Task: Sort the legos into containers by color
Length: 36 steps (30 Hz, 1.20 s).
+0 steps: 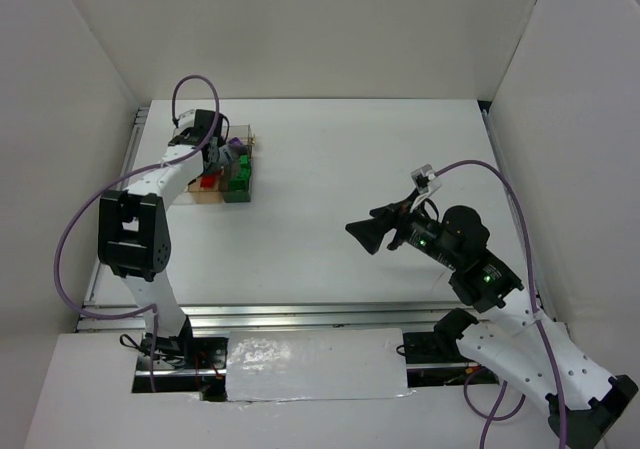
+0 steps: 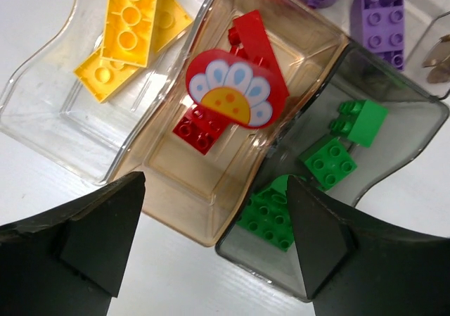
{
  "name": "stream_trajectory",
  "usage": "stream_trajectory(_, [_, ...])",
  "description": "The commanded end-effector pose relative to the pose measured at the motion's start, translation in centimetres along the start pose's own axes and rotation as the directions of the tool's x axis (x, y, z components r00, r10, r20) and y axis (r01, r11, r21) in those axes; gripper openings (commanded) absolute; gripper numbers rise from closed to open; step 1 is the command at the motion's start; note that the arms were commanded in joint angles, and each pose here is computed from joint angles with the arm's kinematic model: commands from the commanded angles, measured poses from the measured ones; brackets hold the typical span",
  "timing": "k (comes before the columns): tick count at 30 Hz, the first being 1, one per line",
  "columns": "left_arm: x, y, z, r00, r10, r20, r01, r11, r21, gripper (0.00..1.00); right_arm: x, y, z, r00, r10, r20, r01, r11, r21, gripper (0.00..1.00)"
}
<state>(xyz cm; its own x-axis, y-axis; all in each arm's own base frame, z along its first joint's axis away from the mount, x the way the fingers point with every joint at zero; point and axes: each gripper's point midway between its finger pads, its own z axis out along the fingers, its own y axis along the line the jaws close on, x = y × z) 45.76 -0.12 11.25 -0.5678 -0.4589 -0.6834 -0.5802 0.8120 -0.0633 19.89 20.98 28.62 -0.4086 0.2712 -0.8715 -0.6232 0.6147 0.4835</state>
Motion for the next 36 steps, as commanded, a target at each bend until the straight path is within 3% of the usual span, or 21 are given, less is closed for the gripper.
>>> stream_trajectory(1, [-2.4,0.8,-2.0,0.998,-0.038,0.045,0.04,0.999,-0.032,0.94,-1.4,0.9,-0.4,0.999,-0.025,0.023,0.026,0.999,-0.021,1.0])
stream_trajectory(7, [-3.7,2.1,-9.5,0.996,-0.028,0.081,0.022,0.997,0.076,0.97,-3.1,0.3,-2.1,0.999,-0.037,0.029,0.035,0.996,0.084,1.0])
stream_trajectory(11, [-1.7,2.0,-16.1,0.989,0.088,0.117,-0.108,0.978,0.18,0.97,-5.4,-2.3,-5.0,0.996,-0.036,0.083,0.008,0.952,0.306,1.0])
stream_trajectory(15, [0.4,4.6,-21.3,0.973,0.149,0.177,-0.188,0.955,0.231,0.98,-7.3,-2.3,-9.0,0.992,-0.045,0.119,-0.005,0.921,0.391,1.0])
stream_trajectory(27, [2.5,12.4,-28.4,0.934,0.065,0.351,-0.202,0.906,0.371,1.0,-9.0,-2.5,-20.3,0.97,-0.069,0.234,-0.072,0.836,0.543,1.0])
stream_trajectory(36, [2.3,16.8,-31.3,0.892,-0.065,0.447,-0.134,0.907,0.399,0.99,-8.4,-2.9,-22.6,0.958,-0.1,0.27,-0.069,0.832,0.551,1.0])
